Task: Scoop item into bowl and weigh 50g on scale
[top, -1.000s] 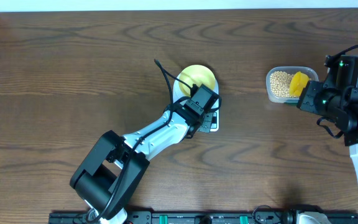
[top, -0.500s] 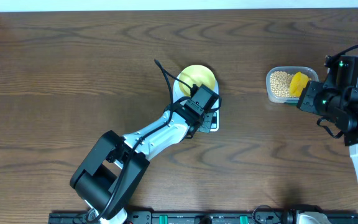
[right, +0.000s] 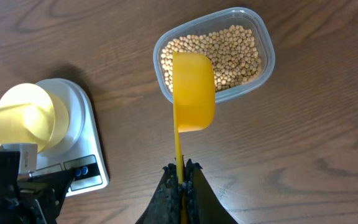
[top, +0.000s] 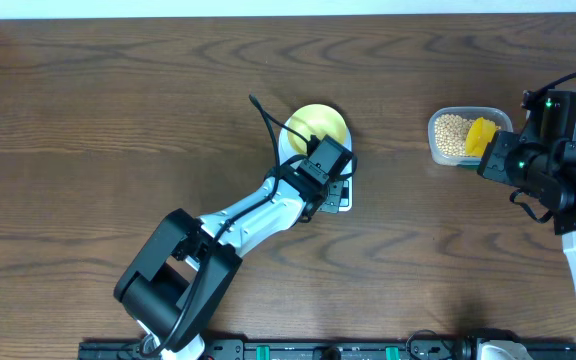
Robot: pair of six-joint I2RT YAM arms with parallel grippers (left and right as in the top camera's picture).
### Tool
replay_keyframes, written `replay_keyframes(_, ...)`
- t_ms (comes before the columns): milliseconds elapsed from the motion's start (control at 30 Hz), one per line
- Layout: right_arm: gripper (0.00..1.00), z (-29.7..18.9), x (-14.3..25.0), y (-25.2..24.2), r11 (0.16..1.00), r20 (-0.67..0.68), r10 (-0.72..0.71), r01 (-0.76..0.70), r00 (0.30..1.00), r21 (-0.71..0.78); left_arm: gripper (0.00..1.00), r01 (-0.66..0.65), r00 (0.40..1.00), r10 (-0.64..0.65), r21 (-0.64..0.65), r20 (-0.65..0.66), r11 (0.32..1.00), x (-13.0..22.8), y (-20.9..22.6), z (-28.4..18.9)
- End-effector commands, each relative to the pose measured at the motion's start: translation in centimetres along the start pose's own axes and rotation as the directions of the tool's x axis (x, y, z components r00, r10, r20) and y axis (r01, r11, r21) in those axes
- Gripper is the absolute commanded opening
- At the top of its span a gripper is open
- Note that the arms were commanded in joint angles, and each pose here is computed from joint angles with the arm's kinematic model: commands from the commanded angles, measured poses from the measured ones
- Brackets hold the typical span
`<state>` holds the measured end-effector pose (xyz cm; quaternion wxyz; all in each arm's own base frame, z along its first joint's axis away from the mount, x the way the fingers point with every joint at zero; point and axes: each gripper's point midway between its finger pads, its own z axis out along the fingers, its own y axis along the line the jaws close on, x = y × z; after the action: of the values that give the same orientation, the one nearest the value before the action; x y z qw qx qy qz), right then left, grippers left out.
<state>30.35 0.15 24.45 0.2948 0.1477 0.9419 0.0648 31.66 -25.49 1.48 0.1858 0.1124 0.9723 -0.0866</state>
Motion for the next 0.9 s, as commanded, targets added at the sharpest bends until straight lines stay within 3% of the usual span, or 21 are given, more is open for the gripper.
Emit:
replay_keyframes(0,0.02,-0.4,-0.5,-0.1,1.000,0.017,0.008,-0.008,1.000,0.007,0.07,0.006,0.994,-0.013,-0.069,-0.104,0.998,3.2,1.7,2.7)
replay_keyframes(500,0.02,-0.4,-0.6,-0.1,1.000,0.021,0.007,-0.007,1.000,0.007,0.07,0.026,0.993,-0.034,-0.073,-0.115,0.997,3.4,1.8,2.4)
replay_keyframes(867,0.02,-0.4,-0.7,0.0,1.000,0.025,0.008,-0.008,1.000,0.005,0.08,0.045,0.989,-0.053,0.065,0.137,0.997,-2.4,-0.4,-8.6)
